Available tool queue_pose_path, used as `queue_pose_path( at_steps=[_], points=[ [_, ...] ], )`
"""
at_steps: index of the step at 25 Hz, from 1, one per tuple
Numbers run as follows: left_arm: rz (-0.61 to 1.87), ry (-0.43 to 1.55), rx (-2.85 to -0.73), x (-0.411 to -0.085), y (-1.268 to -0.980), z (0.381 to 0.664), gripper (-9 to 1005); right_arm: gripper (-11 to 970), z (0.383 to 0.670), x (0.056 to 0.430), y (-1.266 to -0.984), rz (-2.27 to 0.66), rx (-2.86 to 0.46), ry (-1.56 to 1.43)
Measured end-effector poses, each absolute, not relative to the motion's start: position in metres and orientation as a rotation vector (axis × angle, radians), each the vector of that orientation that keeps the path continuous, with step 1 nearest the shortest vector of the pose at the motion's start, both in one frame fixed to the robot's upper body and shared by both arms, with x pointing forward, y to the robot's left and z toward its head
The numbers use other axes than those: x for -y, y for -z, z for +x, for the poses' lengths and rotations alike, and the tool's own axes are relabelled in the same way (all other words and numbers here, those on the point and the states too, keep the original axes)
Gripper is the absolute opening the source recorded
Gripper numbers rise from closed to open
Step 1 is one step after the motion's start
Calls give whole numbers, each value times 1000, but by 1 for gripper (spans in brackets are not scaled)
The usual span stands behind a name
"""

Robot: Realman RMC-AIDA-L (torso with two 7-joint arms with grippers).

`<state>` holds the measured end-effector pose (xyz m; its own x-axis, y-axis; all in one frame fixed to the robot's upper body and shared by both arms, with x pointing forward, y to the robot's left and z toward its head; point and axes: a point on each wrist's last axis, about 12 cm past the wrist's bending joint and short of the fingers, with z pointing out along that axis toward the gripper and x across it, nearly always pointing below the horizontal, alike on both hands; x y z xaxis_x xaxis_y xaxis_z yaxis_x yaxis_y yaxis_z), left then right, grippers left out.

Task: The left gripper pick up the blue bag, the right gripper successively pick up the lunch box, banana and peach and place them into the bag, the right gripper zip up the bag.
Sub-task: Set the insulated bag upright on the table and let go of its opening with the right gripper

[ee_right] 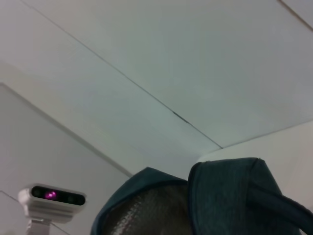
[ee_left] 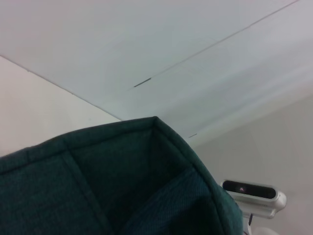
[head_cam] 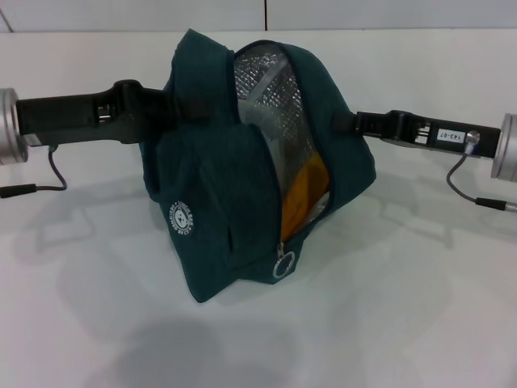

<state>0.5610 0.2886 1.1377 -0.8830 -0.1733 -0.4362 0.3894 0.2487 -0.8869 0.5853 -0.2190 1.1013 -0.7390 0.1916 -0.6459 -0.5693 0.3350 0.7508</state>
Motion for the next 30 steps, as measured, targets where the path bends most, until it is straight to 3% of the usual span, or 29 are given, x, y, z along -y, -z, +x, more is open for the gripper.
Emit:
queue_pose_path(
  at_steps=[8,16,30],
  points=[
    [223,1701,-2074,-287,-1139,558,74,72,574,229,-1109,-347,-1774,-1515],
    [240,1749,-2062,-274,-1138,560,74,56,554,252,-1117,-369,-1653,-1527],
    [173,1709,-2134,-254,-1118,564,75,54,536,262,-1098,-308,-1680,-1528]
  ],
)
